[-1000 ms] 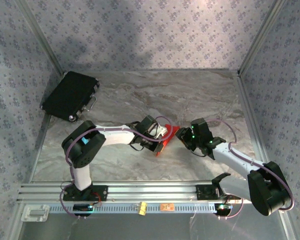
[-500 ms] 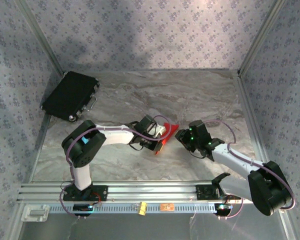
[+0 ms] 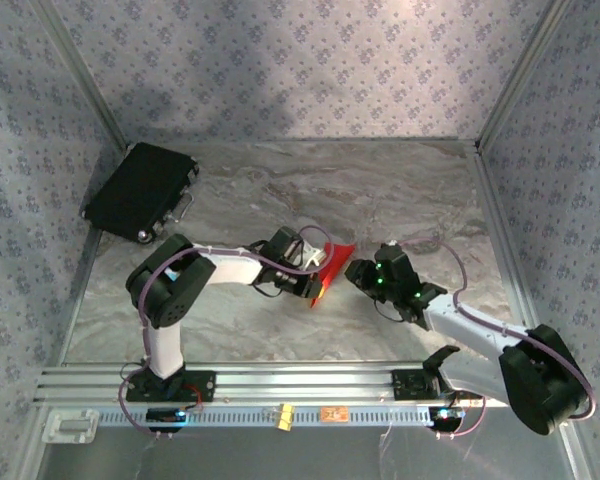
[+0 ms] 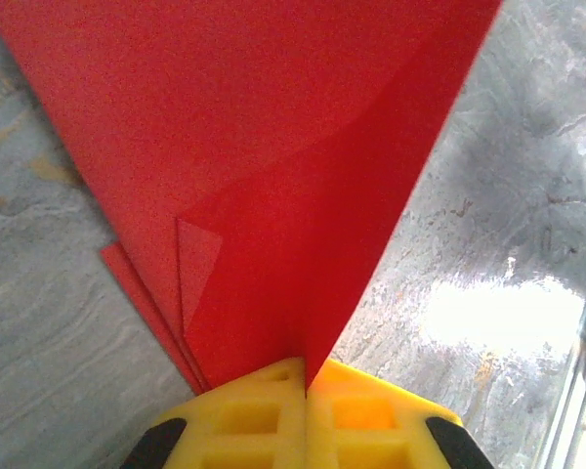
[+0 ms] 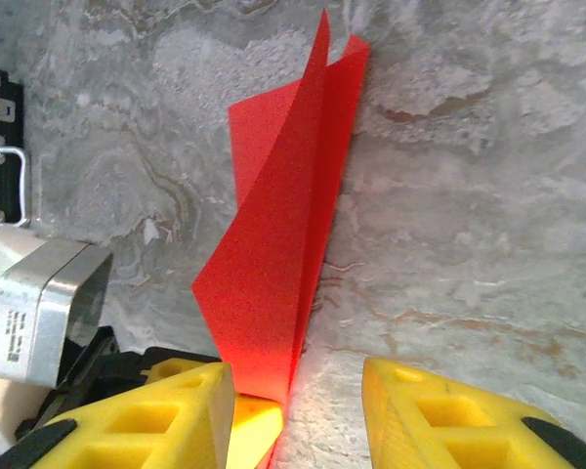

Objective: Fold a paper plane with a square sheet of paper (pick it up from the middle)
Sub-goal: Fold the wing for the fifth time at the center of the table.

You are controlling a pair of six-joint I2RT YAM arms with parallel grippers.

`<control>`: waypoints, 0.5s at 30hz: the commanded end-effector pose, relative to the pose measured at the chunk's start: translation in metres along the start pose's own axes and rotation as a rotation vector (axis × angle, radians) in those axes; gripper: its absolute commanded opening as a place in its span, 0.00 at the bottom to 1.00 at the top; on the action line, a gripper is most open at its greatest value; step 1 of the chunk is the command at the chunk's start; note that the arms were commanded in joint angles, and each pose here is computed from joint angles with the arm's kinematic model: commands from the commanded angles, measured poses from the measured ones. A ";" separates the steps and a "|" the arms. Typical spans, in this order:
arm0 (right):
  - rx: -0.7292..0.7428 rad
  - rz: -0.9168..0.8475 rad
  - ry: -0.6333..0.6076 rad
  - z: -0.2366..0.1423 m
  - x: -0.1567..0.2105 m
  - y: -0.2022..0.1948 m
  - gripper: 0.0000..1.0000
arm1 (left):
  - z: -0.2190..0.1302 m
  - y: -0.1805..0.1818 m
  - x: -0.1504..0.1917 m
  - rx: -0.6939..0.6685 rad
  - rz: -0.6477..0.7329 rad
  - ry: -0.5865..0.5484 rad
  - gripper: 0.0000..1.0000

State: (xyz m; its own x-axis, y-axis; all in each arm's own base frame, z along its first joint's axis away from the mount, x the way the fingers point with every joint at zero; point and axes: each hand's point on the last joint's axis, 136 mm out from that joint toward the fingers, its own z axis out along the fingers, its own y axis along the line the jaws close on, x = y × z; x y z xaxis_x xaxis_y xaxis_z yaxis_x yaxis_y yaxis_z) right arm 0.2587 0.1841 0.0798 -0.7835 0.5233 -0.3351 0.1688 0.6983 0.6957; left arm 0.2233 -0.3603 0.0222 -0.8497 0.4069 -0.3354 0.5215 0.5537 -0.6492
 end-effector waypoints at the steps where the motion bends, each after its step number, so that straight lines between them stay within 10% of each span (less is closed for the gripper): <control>1: -0.064 -0.038 0.038 0.006 0.005 0.010 0.39 | 0.007 0.011 0.020 0.018 -0.052 0.074 0.00; 15: -0.212 -0.097 0.209 0.044 0.014 0.044 0.19 | -0.003 0.018 0.024 0.100 -0.149 0.077 0.00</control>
State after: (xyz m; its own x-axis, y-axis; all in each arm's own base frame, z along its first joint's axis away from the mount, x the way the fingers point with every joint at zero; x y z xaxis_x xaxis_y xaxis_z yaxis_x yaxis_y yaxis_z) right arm 0.2704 0.2258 0.0607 -0.8892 0.3813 -0.2529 0.0683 0.6572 0.7506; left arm 0.2237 -0.3518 0.0238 -0.8819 0.3821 -0.2763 0.4485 0.4990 -0.7415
